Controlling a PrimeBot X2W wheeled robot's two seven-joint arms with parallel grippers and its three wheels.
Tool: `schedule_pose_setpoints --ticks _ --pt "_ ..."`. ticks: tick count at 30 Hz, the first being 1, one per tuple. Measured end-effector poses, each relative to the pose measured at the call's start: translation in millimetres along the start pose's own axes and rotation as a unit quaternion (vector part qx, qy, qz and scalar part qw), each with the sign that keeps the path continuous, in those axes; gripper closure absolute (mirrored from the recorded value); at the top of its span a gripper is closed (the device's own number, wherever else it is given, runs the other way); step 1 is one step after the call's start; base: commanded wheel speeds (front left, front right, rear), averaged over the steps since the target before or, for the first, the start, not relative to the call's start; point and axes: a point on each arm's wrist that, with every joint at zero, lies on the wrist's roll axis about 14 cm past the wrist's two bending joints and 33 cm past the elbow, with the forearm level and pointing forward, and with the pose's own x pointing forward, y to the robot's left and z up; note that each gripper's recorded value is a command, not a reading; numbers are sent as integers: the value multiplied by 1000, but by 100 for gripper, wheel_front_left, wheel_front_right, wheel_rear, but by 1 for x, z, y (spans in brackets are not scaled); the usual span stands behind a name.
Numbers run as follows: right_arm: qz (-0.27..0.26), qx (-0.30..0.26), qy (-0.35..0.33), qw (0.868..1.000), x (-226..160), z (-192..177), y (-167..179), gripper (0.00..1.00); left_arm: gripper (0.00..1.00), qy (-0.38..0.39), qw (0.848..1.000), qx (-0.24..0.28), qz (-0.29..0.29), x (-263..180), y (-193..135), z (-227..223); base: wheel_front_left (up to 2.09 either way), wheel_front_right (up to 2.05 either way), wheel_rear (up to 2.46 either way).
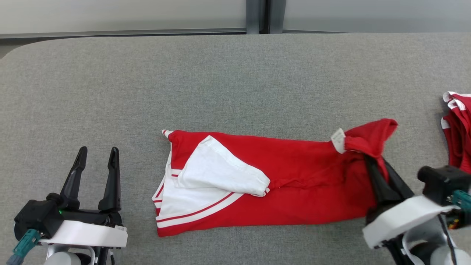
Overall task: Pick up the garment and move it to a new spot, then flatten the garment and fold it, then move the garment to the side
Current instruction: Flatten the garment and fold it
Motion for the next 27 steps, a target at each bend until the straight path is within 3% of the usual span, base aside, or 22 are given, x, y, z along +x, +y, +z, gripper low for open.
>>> schedule_pose_setpoints --ticks 6,12,16,27 --pt "137 60 -12 989 26 8 81 100 0 1 1000 2 3 -6 1 1 0 0 0" --pt "266 115 25 957 43 -13 165 100 0 4 1000 2 15 -10 8 1 0 0 0" --pt "315 126 71 938 51 -39 201 100 0 11 1000 -1 30 -14 16 -3 0 0 0" --pt "369 106 112 916 68 -70 240 99 0 22 998 -4 51 -12 29 -11 0 0 0"
